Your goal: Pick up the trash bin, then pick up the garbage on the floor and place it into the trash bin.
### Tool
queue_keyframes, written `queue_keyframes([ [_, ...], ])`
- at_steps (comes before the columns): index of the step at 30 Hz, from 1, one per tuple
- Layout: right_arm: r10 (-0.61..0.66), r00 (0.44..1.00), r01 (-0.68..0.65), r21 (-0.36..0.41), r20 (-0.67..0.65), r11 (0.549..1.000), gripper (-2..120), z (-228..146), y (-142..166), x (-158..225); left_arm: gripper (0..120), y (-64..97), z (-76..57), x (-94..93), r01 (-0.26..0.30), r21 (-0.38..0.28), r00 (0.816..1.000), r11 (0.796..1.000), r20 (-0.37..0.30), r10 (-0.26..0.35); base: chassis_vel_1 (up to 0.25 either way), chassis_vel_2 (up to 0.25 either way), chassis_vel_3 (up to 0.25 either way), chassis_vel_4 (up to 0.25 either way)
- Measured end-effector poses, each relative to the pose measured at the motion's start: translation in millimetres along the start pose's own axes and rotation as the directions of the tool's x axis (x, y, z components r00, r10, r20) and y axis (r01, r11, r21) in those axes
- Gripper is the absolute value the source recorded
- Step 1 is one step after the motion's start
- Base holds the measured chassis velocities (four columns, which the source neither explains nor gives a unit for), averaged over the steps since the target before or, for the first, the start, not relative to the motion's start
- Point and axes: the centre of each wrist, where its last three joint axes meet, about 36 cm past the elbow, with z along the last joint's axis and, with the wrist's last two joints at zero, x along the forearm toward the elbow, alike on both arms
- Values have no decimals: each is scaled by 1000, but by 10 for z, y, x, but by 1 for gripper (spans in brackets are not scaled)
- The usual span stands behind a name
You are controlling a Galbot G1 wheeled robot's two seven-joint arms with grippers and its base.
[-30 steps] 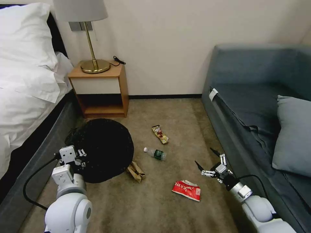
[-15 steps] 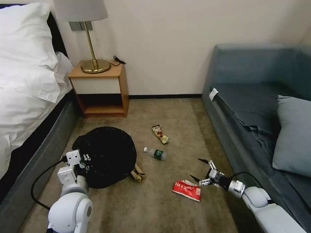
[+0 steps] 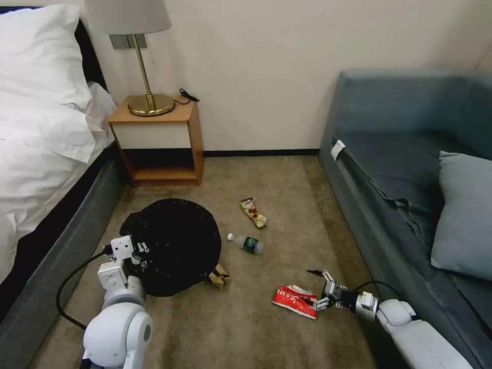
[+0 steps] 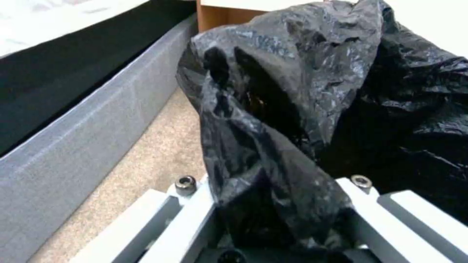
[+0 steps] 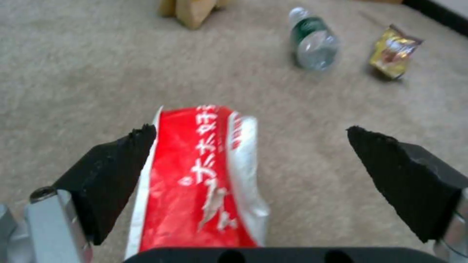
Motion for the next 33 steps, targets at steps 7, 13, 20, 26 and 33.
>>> queue_keyframes([
  [7, 20, 1000, -20, -12, -14, 1000, 100, 86, -62, -63, 4, -9, 2, 2, -3, 3, 1000, 1000, 3, 3, 0, 0, 0, 0],
  [13, 51, 998, -52, -39, -37, 998, 100, 175, -206, -205, 4, -23, -3, 53, -7, 13, 1000, 1000, 4, 7, 0, 0, 0, 0],
  [20, 49, 997, -53, -70, -67, 996, 100, 245, -249, -169, 4, -24, -10, 56, -8, 16, 1000, 1000, 7, 8, 0, 0, 0, 0],
  [26, 32, 995, -41, -91, -95, 995, 99, 302, -255, -105, 4, -66, -21, 42, -17, 21, 1000, 1000, 11, 17, 0, 0, 0, 0],
  [33, 31, 995, -41, -106, -95, 994, 85, 336, -215, -62, 4, -94, -30, 19, -21, 21, 1000, 1000, 14, 20, 0, 0, 0, 0],
])
